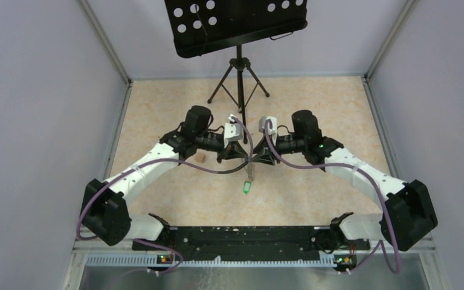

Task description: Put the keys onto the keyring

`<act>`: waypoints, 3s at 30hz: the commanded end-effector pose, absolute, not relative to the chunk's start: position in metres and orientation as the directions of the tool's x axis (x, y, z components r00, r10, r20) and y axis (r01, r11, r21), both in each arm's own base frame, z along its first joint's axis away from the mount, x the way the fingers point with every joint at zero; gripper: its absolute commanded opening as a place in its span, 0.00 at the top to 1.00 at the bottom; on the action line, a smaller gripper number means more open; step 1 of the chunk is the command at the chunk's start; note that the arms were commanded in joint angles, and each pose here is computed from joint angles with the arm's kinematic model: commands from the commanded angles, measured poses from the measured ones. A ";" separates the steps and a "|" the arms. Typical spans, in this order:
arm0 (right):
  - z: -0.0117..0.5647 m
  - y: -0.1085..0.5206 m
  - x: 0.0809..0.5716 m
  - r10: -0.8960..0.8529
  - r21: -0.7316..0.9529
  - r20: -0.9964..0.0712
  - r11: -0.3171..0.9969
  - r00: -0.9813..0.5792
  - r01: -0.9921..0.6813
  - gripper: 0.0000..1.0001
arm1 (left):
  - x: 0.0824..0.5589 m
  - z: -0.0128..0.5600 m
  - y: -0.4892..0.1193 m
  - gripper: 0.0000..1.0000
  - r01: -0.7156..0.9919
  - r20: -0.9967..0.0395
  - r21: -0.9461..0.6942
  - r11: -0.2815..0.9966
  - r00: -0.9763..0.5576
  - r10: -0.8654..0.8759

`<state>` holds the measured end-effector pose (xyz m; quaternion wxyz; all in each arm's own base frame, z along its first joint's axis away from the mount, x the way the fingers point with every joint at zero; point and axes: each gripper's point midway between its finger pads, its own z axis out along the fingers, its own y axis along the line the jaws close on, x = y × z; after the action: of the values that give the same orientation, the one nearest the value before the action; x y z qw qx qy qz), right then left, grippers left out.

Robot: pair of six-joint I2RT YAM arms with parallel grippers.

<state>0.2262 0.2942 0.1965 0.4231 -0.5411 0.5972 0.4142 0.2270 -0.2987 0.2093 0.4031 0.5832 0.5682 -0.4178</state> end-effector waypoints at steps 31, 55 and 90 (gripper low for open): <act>0.228 0.308 0.219 -0.268 -0.096 -0.958 -0.023 0.099 -0.995 0.76 | 0.210 0.221 -0.304 1.00 0.992 -0.963 0.025 -0.125 0.057 0.262; 0.224 0.305 0.221 -0.292 -0.120 -0.949 -0.011 0.118 -0.993 1.00 | 0.206 0.219 -0.302 1.00 0.990 -0.962 0.025 -0.135 0.061 0.265; 0.251 0.298 0.218 -0.222 -0.107 -0.970 0.024 0.099 -0.994 1.00 | 0.223 0.211 -0.300 0.52 0.965 -0.944 0.254 -0.067 0.263 0.201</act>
<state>0.2169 0.2952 0.2179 0.4374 -0.5658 0.5717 0.4021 0.2167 -0.2930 0.1906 0.4601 0.6266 0.4985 -0.3837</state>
